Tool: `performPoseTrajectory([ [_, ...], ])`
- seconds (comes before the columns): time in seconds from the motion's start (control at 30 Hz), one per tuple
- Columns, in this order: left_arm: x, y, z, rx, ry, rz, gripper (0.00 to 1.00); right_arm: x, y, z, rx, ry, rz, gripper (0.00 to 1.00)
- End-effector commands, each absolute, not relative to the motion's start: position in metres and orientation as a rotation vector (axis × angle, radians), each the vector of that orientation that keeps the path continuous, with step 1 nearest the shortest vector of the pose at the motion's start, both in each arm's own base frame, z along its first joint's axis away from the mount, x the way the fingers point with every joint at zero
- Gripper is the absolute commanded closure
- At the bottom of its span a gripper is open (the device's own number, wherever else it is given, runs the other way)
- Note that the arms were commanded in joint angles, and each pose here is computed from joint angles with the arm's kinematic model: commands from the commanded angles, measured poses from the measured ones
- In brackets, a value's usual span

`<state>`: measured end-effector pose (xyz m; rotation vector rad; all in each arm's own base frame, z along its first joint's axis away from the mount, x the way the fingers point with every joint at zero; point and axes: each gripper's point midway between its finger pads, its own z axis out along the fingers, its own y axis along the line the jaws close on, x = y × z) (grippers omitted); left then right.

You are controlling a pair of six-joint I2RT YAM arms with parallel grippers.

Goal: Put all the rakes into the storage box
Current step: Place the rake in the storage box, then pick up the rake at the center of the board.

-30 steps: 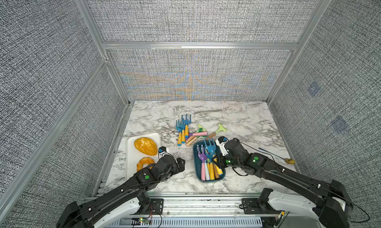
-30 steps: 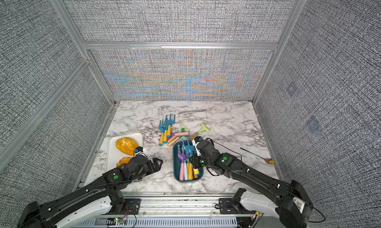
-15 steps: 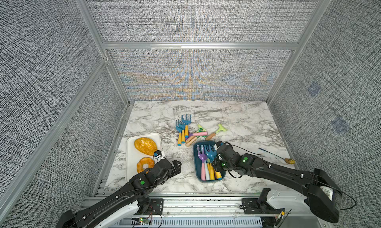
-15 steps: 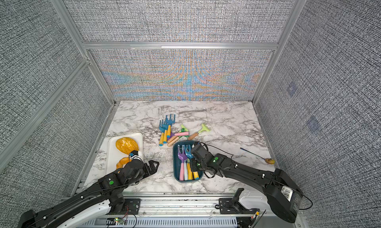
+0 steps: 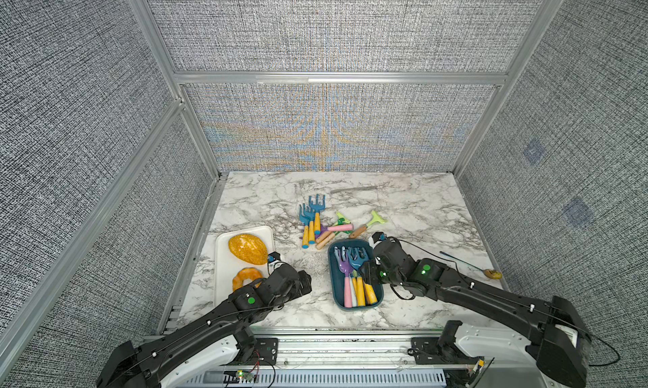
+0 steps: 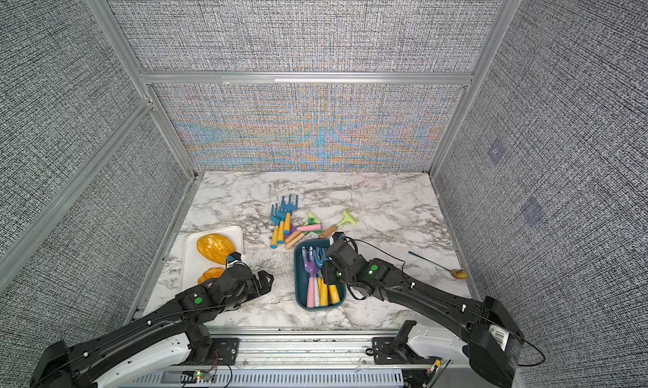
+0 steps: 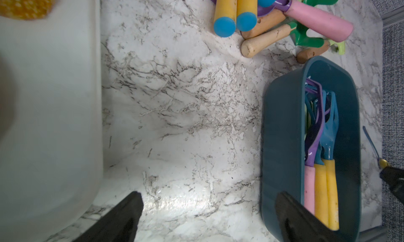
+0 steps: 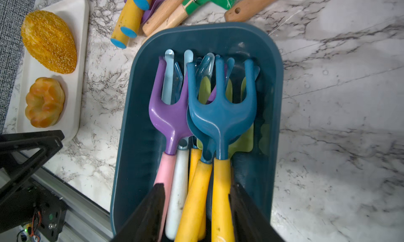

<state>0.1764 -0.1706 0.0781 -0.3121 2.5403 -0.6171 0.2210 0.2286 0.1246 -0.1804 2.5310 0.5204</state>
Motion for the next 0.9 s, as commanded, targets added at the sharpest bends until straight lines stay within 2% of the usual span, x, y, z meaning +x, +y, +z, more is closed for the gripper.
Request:
performPoseTrajectory([
  [0.0, 0.185, -0.188, 0.089, -0.24, 2.528, -0.656, 0.01, 0.241, 0.215, 0.136, -0.165, 2.481, 0.452, 0.36],
  [0.1, 0.193, -0.196, 0.091, -0.213, 2.528, -0.639, 0.01, 0.271, 0.203, 0.163, -0.111, 2.404, 0.441, 0.24],
  [0.13, 0.196, -0.198, 0.093, -0.204, 2.525, -0.632, 0.01, 0.281, 0.196, 0.167, -0.088, 2.385, 0.429, 0.16],
  [0.17, 0.199, -0.2, 0.094, -0.193, 2.527, -0.617, 0.01, 0.291, 0.19, 0.171, -0.067, 2.365, 0.416, 0.04],
  [0.2, 0.202, -0.202, 0.095, -0.182, 2.532, -0.601, 0.01, 0.301, 0.183, 0.174, -0.047, 2.349, 0.403, 0.01],
  [0.37, 0.218, -0.206, 0.092, -0.167, 2.576, -0.538, 0.01, 0.349, 0.159, 0.173, 0.067, 2.328, 0.315, 0.01],
  [0.6, 0.23, -0.208, 0.089, -0.182, 2.598, -0.54, 0.01, 0.412, 0.146, 0.134, 0.212, 2.424, 0.237, 0.01],
  [0.87, 0.232, -0.202, 0.082, -0.204, 2.612, -0.547, 0.01, 0.444, 0.164, 0.089, 0.324, 2.541, 0.271, 0.02],
])
